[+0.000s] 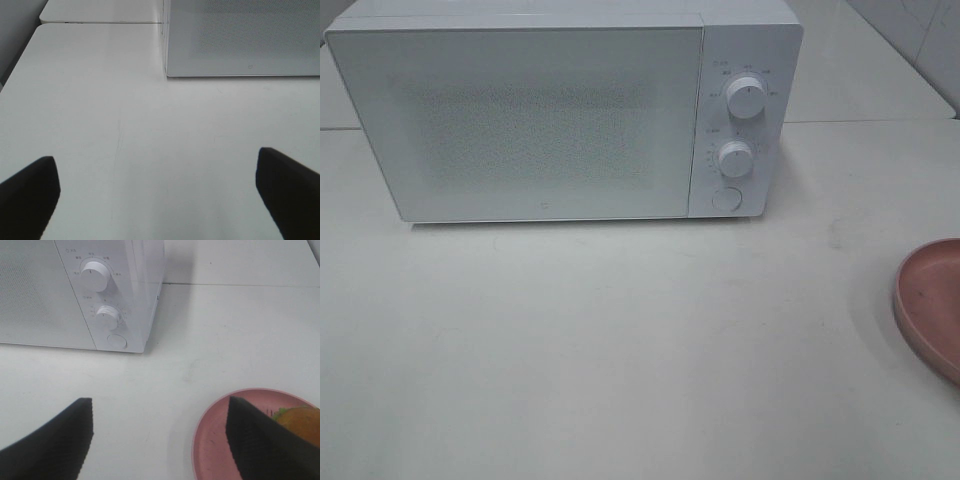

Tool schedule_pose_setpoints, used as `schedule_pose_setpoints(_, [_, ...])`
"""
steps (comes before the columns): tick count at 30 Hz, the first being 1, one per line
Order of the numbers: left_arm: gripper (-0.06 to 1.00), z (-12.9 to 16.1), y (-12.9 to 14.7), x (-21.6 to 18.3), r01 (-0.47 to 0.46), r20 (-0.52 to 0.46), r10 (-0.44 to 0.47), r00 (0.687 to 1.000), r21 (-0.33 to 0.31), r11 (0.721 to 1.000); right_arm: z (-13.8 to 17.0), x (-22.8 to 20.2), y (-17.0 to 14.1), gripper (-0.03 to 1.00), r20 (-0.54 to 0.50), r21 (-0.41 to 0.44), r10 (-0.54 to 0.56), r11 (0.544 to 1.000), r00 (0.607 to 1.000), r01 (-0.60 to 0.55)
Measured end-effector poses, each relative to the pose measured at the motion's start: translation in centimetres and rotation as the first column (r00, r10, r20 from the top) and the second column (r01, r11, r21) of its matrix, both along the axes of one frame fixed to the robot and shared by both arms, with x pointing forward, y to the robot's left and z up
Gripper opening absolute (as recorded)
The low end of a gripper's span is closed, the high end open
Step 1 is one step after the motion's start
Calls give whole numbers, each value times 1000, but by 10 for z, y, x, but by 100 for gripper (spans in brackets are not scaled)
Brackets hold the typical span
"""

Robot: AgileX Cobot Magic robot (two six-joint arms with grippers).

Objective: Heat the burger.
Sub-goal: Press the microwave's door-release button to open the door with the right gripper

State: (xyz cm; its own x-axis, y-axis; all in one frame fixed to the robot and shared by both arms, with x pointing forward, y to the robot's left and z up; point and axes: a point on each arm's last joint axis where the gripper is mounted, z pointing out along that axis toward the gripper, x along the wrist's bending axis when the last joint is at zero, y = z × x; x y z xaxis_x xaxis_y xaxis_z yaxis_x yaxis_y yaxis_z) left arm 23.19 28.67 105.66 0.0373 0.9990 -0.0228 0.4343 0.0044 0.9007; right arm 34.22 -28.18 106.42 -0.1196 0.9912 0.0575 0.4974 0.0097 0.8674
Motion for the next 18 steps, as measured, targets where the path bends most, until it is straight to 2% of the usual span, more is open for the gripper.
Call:
schedule_pose_setpoints(14, [99, 0, 0, 0, 0, 0, 0, 1000, 0, 1000, -8, 41, 9, 73, 19, 4, 11, 1000, 1000, -11])
schedule_pose_setpoints(18, [99, 0, 0, 0, 0, 0, 0, 1000, 0, 1000, -10, 55, 12, 73, 54, 12, 16, 1000, 998, -16])
